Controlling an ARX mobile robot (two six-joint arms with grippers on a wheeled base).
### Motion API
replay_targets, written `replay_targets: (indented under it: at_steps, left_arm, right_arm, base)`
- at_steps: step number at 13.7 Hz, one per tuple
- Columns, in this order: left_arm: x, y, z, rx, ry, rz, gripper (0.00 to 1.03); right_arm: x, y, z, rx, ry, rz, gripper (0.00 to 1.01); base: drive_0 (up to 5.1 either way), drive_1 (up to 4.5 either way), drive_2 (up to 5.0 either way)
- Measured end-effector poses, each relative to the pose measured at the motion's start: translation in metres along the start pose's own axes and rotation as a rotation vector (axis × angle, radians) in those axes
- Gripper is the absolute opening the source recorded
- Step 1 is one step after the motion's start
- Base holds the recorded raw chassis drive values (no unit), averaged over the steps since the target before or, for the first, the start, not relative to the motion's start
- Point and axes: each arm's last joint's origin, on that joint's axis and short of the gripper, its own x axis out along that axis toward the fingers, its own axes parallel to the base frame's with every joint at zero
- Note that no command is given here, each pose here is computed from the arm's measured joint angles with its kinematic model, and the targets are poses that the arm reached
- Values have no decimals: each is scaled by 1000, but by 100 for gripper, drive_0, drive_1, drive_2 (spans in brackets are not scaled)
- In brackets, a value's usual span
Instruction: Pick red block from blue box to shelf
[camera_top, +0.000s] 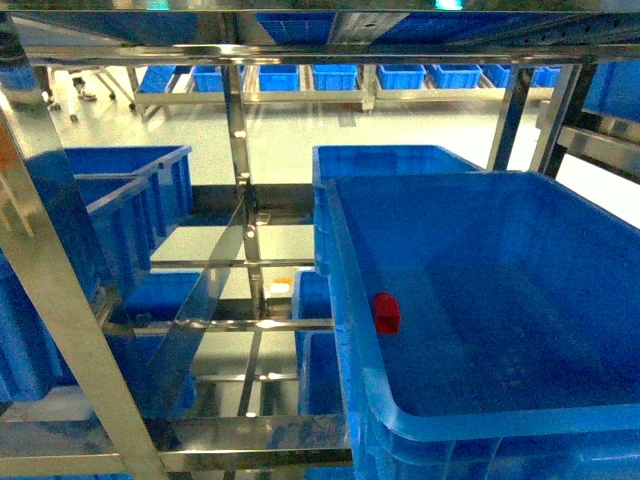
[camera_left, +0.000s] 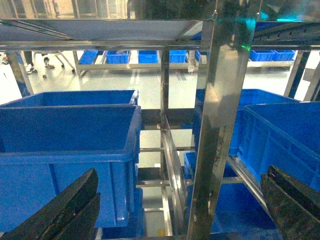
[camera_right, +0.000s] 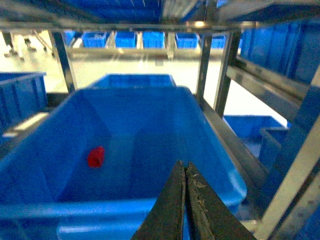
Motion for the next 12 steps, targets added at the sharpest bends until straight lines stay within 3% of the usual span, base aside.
replay_targets:
  at_steps: [2,6,7,10,12]
  left_arm:
    - [0,0,0,0,0,0,98]
    - [0,0,0,0,0,0,98]
    - [0,0,0,0,0,0,98]
    - [0,0,0,0,0,0,98]
    - [0,0,0,0,0,0,98]
  right_arm:
    - [-6,0,5,0,-57,0,2]
    - [-5,0,2,0,-36,1,2]
    - [-5,0,2,0,-35,0,7]
    - [-5,0,2,0,-35,0,46]
    - [-5,0,2,0,-35,0,62]
  base:
    - [0,0,0]
    - [0,0,0]
    - [0,0,0]
    - [0,0,0]
    - [0,0,0]
